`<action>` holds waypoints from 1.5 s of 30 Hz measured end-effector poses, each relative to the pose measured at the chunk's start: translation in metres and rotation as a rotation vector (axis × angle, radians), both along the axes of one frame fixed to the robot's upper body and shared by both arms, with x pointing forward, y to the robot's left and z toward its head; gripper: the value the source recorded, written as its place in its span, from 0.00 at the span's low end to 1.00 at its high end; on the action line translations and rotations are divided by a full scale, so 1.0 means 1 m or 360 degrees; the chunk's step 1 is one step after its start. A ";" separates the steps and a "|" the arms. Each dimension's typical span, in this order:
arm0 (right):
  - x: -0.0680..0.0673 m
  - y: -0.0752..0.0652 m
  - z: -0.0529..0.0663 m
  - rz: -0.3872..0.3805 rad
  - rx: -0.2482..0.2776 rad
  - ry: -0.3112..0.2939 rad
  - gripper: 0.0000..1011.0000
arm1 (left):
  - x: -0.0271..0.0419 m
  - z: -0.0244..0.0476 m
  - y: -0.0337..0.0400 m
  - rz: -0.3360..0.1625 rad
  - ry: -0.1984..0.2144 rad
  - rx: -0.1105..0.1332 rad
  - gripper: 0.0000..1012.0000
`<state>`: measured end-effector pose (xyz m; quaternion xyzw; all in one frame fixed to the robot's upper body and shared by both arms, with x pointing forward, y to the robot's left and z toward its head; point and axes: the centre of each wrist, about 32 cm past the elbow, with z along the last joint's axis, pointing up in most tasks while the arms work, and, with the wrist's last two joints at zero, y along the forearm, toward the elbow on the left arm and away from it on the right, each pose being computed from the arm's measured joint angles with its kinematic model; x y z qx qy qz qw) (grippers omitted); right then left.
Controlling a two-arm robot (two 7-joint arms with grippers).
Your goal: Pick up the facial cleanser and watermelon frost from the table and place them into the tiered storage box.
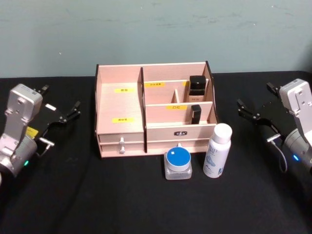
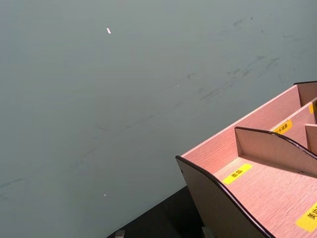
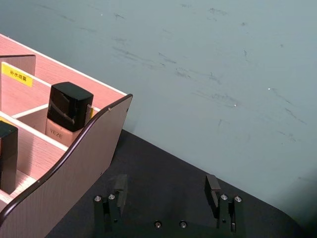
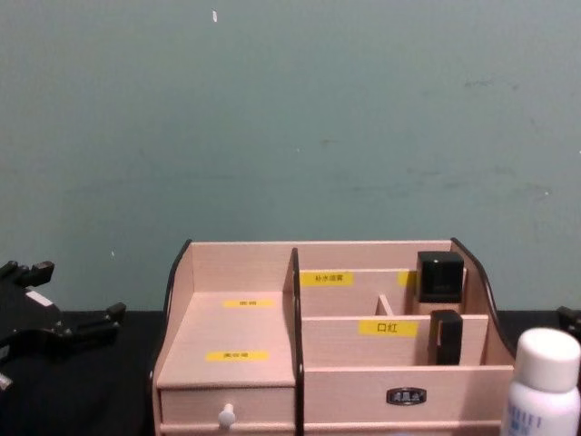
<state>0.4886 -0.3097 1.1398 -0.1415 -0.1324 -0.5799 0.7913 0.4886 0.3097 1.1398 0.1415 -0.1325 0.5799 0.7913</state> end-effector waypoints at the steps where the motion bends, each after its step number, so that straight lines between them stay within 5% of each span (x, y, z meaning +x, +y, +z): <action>1: 0.000 0.000 0.000 0.0000 0.0000 0.0000 0.99 | 0.0000 0.0000 0.0000 0.0000 0.0000 0.0000 0.99; 37: 0.001 -0.002 0.001 0.0004 0.0005 0.0002 0.99 | 0.0000 0.0000 0.0000 0.0000 0.0000 0.0000 0.99; 45: -0.013 -0.012 0.019 0.0065 0.0039 -0.0044 0.99 | 0.0000 0.0000 0.0000 0.0000 0.0000 0.0000 0.99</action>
